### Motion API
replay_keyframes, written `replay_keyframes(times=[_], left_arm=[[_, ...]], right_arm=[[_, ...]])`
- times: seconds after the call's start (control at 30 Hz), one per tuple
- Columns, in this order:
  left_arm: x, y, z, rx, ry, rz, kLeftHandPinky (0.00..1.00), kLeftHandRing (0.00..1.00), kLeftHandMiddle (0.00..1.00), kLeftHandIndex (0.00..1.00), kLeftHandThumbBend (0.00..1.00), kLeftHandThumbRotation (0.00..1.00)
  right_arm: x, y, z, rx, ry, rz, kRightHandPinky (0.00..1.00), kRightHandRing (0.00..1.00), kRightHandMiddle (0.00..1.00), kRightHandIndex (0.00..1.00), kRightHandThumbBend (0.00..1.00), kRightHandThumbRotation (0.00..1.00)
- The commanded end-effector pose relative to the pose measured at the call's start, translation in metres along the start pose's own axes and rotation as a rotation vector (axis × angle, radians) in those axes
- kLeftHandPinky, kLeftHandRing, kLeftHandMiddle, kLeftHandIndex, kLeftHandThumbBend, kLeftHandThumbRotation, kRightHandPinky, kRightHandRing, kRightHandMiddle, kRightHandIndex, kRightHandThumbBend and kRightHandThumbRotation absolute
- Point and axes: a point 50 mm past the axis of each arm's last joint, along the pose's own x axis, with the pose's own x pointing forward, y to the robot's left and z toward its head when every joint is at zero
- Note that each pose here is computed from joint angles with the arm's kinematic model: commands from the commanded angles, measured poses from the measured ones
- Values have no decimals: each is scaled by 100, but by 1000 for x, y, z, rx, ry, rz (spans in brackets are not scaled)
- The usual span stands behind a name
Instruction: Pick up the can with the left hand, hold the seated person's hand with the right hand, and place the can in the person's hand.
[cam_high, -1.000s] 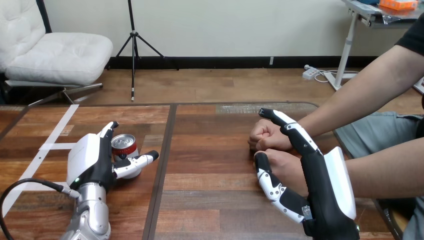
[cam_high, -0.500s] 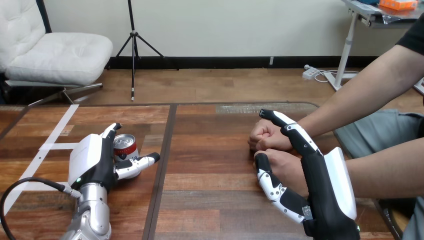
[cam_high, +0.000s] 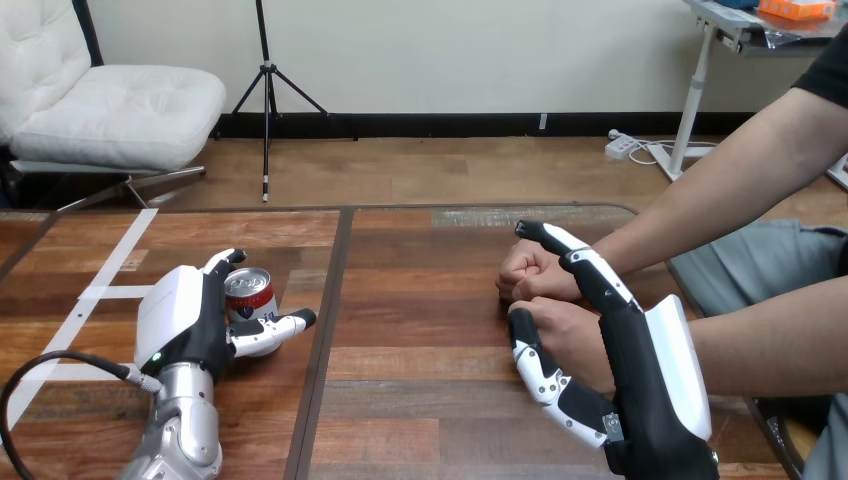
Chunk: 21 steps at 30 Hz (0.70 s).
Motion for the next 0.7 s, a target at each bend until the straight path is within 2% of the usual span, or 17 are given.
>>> replay_keyframes(times=[0.0,0.67], left_arm=[[21,23,26,22,-89,63,67,77,82,83,82,38],[22,23,29,38,-96,50,62,73,79,80,78,33]], right_arm=[[11,-8,11,-14,-66,-36,86,87,86,82,21,0],[10,-8,11,-16,-57,-21,86,87,86,82,20,0]])
